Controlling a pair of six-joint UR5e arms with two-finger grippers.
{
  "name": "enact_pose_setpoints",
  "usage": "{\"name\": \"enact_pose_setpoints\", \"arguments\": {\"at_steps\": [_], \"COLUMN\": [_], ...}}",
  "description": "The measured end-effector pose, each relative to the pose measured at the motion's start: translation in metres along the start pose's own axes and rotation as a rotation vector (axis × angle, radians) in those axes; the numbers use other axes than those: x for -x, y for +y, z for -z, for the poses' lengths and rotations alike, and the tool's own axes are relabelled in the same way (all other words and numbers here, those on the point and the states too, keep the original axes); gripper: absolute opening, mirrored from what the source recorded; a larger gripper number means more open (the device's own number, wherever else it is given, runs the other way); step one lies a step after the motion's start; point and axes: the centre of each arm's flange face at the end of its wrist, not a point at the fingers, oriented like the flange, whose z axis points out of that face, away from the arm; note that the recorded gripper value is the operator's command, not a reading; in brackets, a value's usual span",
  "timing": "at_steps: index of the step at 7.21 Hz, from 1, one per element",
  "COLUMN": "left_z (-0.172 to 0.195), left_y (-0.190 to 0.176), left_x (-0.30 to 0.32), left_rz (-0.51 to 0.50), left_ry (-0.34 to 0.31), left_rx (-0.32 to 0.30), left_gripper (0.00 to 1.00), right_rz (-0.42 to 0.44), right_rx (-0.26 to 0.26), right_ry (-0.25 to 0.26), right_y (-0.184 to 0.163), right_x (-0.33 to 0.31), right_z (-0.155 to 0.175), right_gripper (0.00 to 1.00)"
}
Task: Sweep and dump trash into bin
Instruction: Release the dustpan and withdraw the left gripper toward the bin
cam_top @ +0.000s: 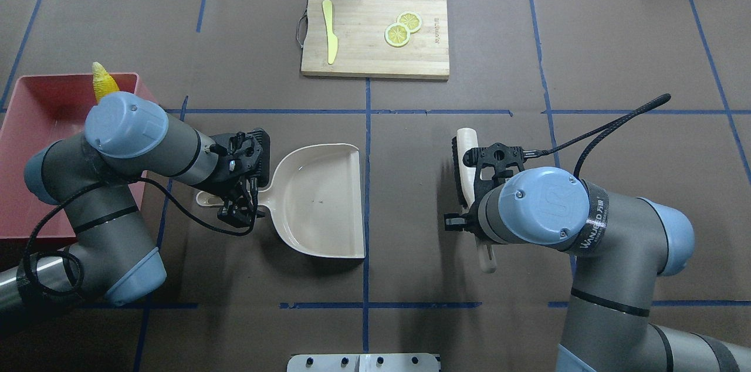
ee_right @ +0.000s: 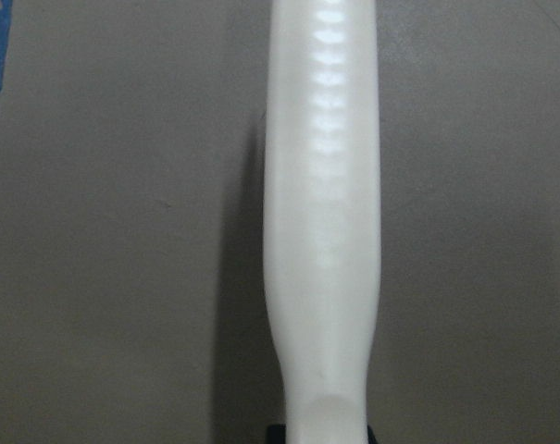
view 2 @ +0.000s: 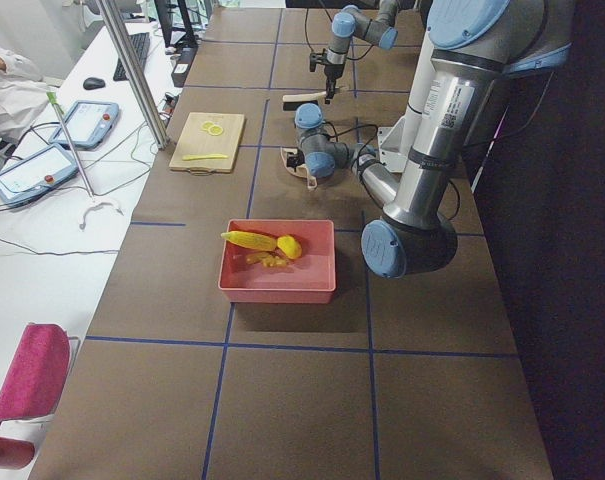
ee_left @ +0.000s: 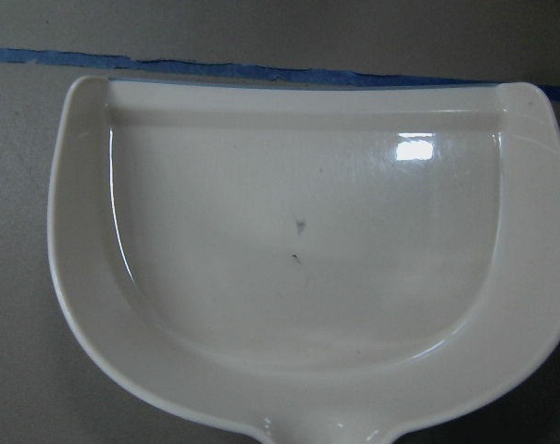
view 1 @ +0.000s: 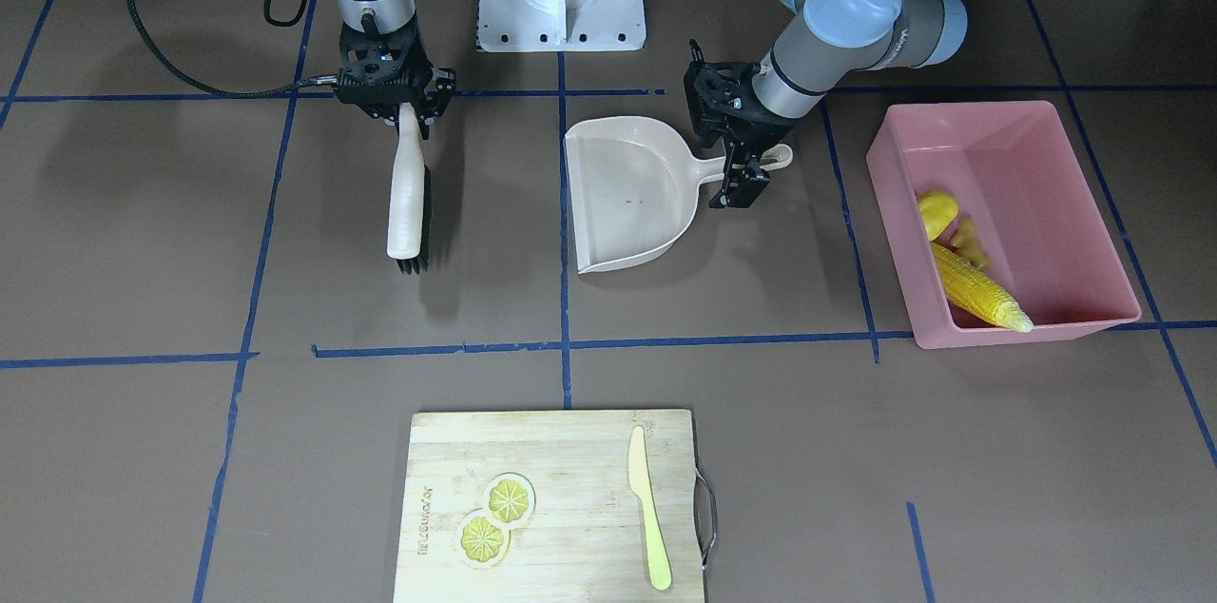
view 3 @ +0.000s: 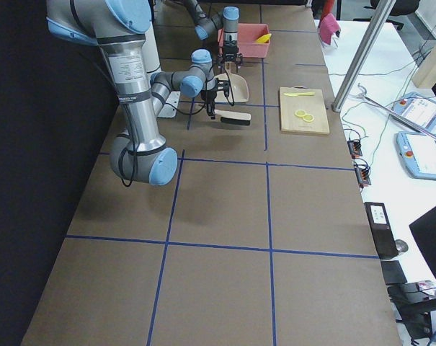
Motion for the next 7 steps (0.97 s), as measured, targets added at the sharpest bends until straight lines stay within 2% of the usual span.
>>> {"name": "enact_pose_setpoints", "arguments": {"at_steps": [2,4,7], "left_z": [0.042,0.094,0.152], "left_y": [-0.002,0.006,0.074], "left_x": [0.008,0.027,0.097], "left_rz": [0.067,0.222,0.455], "left_ry": [-0.006,-0.058,-0.205], "left_rx": [0.043,0.11,0.194], "left_gripper": [1.0,1.0,1.0], "right_rz": [0.0,0.0,0.002], "right_rx": [0.0,0.001,0.0], "right_ry": [0.001,0.002,0.002], "right_y": [0.0,0.0,0.0], "right_x": [0.0,0.0,0.0], "right_z": [-0.001,-0.001,-0.001], "right_gripper": [0.0,0.0,0.0]}}
